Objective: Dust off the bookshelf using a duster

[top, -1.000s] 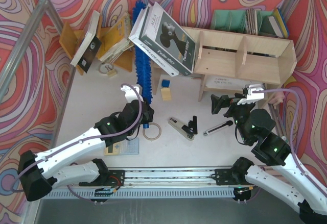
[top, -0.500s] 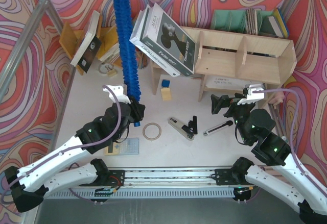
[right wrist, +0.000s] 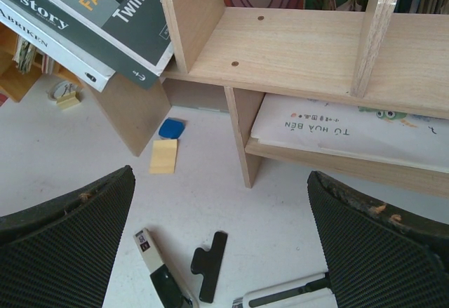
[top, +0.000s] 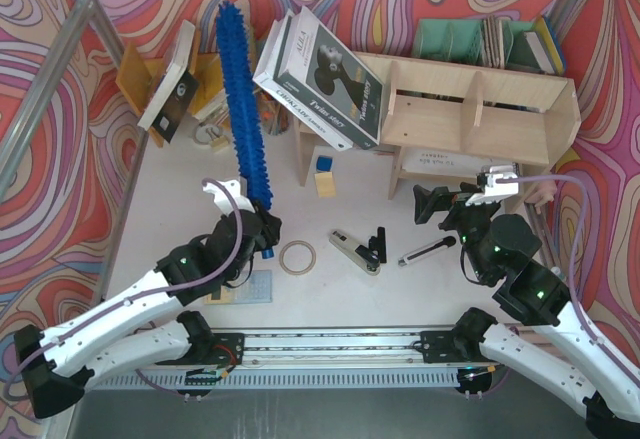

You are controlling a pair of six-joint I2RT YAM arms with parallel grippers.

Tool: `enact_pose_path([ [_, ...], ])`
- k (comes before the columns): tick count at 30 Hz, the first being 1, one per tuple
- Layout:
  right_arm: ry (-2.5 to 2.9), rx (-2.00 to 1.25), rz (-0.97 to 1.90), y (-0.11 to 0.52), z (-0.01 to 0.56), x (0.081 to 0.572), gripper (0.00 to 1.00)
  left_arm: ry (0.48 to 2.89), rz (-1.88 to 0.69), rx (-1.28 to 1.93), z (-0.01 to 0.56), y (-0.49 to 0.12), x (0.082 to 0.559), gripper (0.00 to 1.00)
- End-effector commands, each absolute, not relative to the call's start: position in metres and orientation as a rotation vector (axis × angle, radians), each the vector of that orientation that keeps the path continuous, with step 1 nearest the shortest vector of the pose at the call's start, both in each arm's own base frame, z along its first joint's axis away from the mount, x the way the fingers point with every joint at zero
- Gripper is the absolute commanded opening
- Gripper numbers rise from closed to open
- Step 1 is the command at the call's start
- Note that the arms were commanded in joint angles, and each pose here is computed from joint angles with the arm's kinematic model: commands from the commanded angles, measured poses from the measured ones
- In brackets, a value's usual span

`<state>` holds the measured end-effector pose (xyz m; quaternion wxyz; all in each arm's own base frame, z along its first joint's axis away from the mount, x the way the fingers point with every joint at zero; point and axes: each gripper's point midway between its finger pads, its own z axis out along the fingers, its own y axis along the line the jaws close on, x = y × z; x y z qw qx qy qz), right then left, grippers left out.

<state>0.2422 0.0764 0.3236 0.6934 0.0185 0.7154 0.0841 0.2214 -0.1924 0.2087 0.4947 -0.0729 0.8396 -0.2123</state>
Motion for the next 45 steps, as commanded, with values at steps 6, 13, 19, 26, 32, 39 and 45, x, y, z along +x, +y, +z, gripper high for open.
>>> enact_pose_path([
  [6, 1.591, 0.047, 0.197, 0.078, 0.326, 0.243, 0.99, 2.056, -0.599, -0.132, 0.211, -0.228, 0.231, 0.0],
  [13, 1.593, 0.051, 0.193, 0.077, 0.324, 0.243, 0.99, 2.201, -0.619, -0.042, 0.181, -0.26, 0.228, 0.0],
  [19, 1.594, 0.05, 0.181, 0.076, 0.325, 0.244, 0.99, 2.286, -0.535, -0.016, 0.159, -0.247, 0.217, 0.0],
  [26, 1.596, 0.045, 0.179, 0.078, 0.324, 0.246, 0.99, 2.365, -0.438, -0.007, 0.138, -0.218, 0.198, 0.0],
  [32, 1.595, 0.047, 0.175, 0.077, 0.325, 0.246, 0.99, 2.446, -0.371, -0.015, 0.112, -0.201, 0.183, 0.0],
  [39, 1.594, 0.052, 0.182, 0.076, 0.324, 0.244, 0.99, 2.514, -0.353, -0.043, 0.082, -0.194, 0.17, 0.0],
  [45, 1.596, 0.049, 0.176, 0.076, 0.325, 0.245, 0.99, 2.524, -0.344, -0.027, 0.078, -0.195, 0.17, 0.0],
])
